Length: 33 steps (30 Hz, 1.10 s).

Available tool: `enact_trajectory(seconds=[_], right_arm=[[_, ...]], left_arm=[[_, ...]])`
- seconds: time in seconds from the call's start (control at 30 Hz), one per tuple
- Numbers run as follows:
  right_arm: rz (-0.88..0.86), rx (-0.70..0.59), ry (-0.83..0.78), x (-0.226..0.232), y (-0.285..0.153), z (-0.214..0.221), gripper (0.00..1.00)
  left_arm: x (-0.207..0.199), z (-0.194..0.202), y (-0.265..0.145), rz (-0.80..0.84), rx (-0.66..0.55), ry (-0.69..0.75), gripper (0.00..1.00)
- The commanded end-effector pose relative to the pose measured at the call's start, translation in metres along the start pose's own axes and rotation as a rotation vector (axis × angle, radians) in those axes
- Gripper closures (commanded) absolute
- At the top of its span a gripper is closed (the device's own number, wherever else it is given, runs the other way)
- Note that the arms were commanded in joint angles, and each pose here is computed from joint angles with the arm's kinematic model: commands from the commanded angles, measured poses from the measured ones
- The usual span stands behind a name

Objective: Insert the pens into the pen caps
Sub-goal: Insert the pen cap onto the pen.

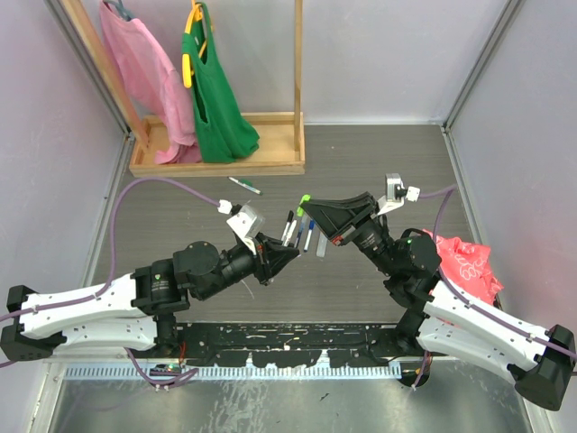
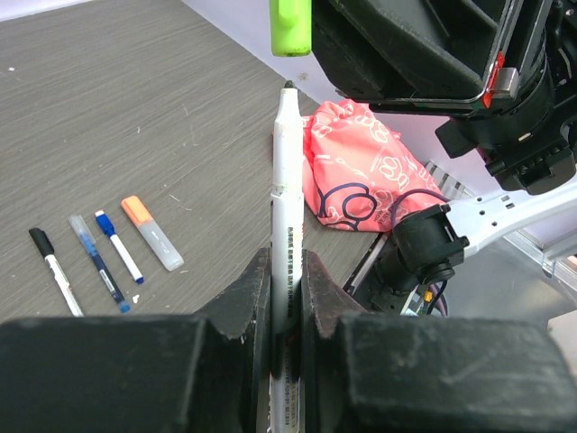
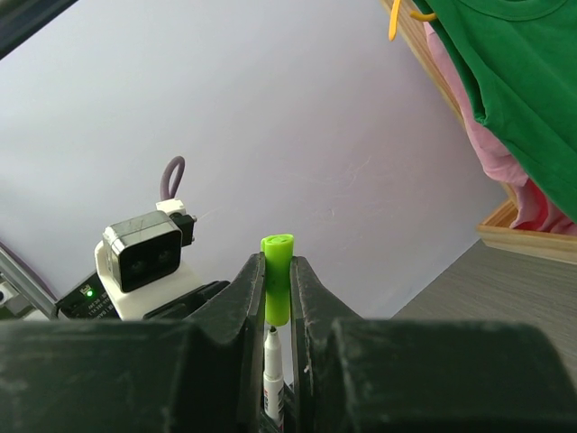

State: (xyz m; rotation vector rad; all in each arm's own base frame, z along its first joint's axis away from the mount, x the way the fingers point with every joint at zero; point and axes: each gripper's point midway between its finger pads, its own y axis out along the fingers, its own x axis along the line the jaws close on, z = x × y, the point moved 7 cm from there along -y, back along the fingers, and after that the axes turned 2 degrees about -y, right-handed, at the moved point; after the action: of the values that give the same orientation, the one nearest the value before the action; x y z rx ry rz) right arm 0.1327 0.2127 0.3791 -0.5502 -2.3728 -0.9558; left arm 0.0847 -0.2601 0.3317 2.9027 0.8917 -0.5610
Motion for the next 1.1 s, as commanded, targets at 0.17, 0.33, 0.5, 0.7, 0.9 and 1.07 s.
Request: enact_trajectory(seconds=[0.17,0.33,0.5,0.7,0.9,1.07], right_arm=[[-0.073,-0.036,0.015,0.015,0.003,-0.012,1.00],[-0.074,-0.025,0.021,0.014,0.004,-0.009,1.00],[-0.078,-0.017,0.025,0.013,0.005,-0.006,1.00],[-0.080,-0.012,0.030,0.012,0.003,-0.005,1.00],[-0.082,-0.011,0.027,0.012,0.001,-0.004,1.00],[-0.084,-0.003,0.028,0.012,-0.001,-0.003,1.00]], left_arm=[[-0.007,-0.020,0.000,0.020,-0.081,-0.029,1.00],[-0.007,-0.021,-0.001,0.020,-0.084,-0.029,1.00],[-0.005,-0.020,-0.003,0.017,-0.087,-0.030,1.00],[-0.005,-0.020,-0.004,0.014,-0.090,-0.031,1.00],[-0.004,-0.020,-0.004,0.007,-0.093,-0.033,1.00],[-0.005,-0.021,-0.003,0.009,-0.093,-0.035,1.00]])
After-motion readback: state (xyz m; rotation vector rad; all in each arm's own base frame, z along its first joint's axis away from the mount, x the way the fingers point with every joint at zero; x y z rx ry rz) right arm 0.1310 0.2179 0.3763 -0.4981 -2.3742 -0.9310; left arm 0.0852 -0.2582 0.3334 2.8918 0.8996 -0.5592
